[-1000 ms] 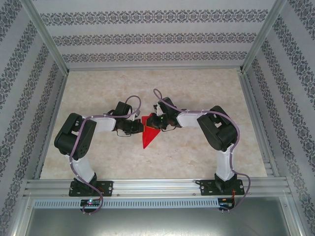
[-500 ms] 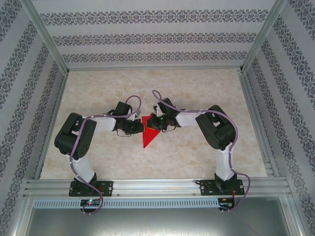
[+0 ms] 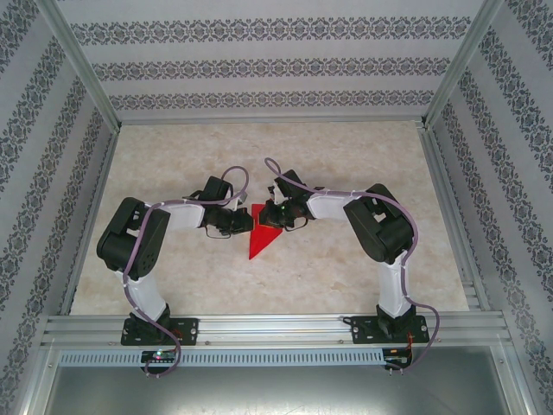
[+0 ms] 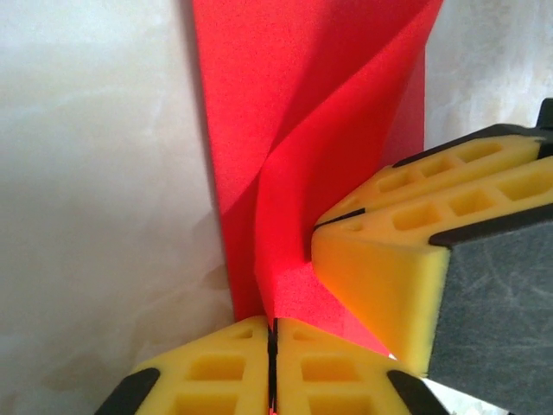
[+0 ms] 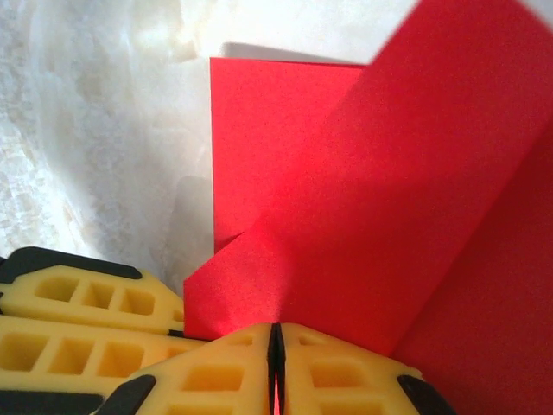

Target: Fold a paper plane with a square sheet of paper (pick it up from the middle)

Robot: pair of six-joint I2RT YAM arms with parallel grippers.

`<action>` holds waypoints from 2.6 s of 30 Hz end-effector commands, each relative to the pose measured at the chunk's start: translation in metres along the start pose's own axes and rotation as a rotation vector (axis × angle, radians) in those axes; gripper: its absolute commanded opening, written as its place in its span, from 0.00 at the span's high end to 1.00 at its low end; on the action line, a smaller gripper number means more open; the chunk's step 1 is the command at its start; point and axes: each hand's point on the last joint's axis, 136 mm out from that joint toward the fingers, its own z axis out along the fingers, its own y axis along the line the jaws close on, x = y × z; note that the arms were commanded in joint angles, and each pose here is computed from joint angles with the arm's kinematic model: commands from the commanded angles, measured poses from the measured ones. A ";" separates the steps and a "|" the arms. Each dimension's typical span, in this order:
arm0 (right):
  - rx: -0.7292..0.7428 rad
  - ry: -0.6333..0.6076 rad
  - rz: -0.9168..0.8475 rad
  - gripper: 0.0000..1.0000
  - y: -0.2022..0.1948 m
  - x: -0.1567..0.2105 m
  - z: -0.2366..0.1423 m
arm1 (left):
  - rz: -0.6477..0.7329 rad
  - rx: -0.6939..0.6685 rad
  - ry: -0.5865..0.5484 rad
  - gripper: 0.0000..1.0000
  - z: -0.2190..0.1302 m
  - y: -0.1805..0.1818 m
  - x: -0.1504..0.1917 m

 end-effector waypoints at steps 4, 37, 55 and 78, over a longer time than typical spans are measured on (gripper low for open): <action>0.137 0.058 0.028 0.88 -0.037 0.017 0.007 | 0.044 -0.024 -0.040 0.77 -0.031 -0.022 -0.018; 0.043 0.030 0.045 0.89 -0.015 0.016 -0.001 | 0.003 0.043 0.008 0.87 0.002 -0.020 0.041; -0.050 -0.062 0.069 0.88 0.005 0.002 -0.023 | 0.075 -0.197 0.112 0.88 0.021 0.030 0.082; -0.183 -0.132 0.368 0.91 -0.003 -0.005 -0.006 | 0.194 -0.424 0.148 0.89 0.022 0.068 0.102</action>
